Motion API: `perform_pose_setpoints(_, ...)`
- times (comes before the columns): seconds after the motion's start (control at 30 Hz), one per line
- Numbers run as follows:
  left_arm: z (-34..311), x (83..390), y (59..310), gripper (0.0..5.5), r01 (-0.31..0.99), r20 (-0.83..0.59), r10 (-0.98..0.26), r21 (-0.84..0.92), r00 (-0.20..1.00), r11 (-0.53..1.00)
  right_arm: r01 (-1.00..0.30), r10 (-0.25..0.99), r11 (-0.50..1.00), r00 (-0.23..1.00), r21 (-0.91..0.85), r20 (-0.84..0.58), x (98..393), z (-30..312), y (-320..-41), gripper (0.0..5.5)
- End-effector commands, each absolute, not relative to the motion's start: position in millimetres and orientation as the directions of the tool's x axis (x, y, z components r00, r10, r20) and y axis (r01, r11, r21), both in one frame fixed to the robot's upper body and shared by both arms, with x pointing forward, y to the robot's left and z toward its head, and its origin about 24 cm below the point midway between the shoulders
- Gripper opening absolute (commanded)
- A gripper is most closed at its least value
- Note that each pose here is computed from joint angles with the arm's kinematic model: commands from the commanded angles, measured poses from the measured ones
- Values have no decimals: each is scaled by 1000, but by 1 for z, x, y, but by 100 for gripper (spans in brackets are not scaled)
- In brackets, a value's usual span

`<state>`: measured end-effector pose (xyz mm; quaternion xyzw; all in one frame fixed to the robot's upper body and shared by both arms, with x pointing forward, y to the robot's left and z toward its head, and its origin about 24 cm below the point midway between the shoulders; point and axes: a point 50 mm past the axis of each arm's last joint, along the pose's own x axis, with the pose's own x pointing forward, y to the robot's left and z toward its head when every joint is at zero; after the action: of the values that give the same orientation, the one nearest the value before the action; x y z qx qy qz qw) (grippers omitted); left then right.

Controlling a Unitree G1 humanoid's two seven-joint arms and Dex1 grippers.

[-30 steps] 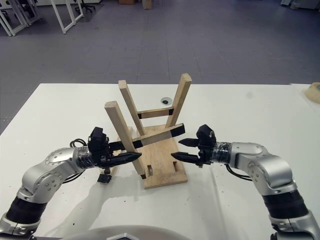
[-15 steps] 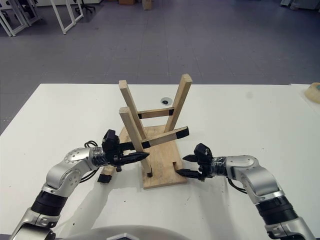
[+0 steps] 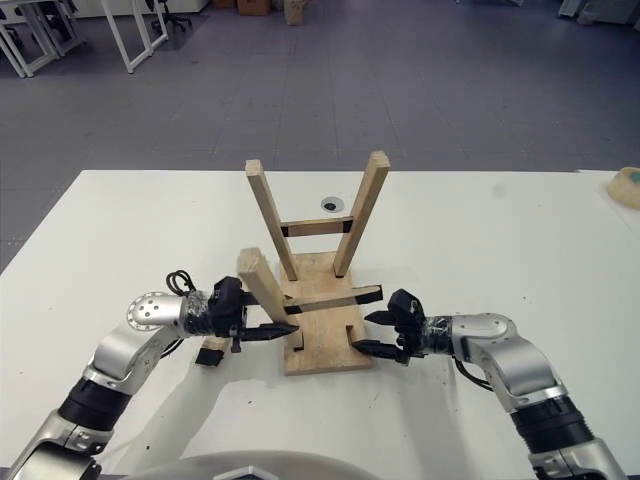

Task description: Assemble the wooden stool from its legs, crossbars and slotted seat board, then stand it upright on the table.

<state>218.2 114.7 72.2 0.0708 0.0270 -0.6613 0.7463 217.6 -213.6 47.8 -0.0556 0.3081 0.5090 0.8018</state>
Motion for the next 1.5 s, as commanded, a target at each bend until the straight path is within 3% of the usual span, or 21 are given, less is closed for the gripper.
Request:
perform_pose_setpoints(0.03,24,198,141,204,973,-462,-857,69,229,222,-822,737,518,286,239,-612,203,33,-218,375)
perform_pose_setpoints(0.17,6,195,142,204,973,-559,-797,102,226,205,-814,736,525,289,248,-612,198,28,-216,375)
perform_pose_setpoints(0.33,-6,190,137,204,977,-558,-803,140,212,160,-811,730,534,298,241,-615,200,26,-217,375)
perform_pose_setpoints(0.53,41,209,126,205,949,-346,-910,285,230,132,-809,727,540,308,232,-614,203,26,-219,375)
perform_pose_setpoints(0.67,49,215,126,205,951,-320,-928,296,189,92,-807,726,542,309,235,-614,202,25,-219,375)
perform_pose_setpoints(0.7,50,215,126,243,955,-312,-934,284,174,83,-807,726,542,308,236,-614,201,25,-219,375)
perform_pose_setpoints(0.9,60,210,128,341,960,-255,-959,274,124,52,-807,729,537,298,245,-616,199,22,-217,375)
perform_pose_setpoints(0.93,60,208,134,363,960,-268,-954,274,138,62,-808,729,536,296,246,-617,198,22,-217,375)
perform_pose_setpoints(1.1,67,199,173,363,927,-309,-894,293,325,236,-796,729,542,286,270,-621,195,19,-217,375)
perform_pose_setpoints(1.23,75,196,196,363,820,-291,-773,304,564,485,-718,787,556,291,420,-544,189,13,-207,375)
perform_pose_setpoints(1.4,53,181,204,363,732,-413,-610,290,677,616,-714,799,550,299,433,-522,190,15,-197,375)
perform_pose_setpoints(1.5,48,174,196,363,651,-427,-528,221,734,726,-723,792,558,317,408,-521,193,21,-200,375)
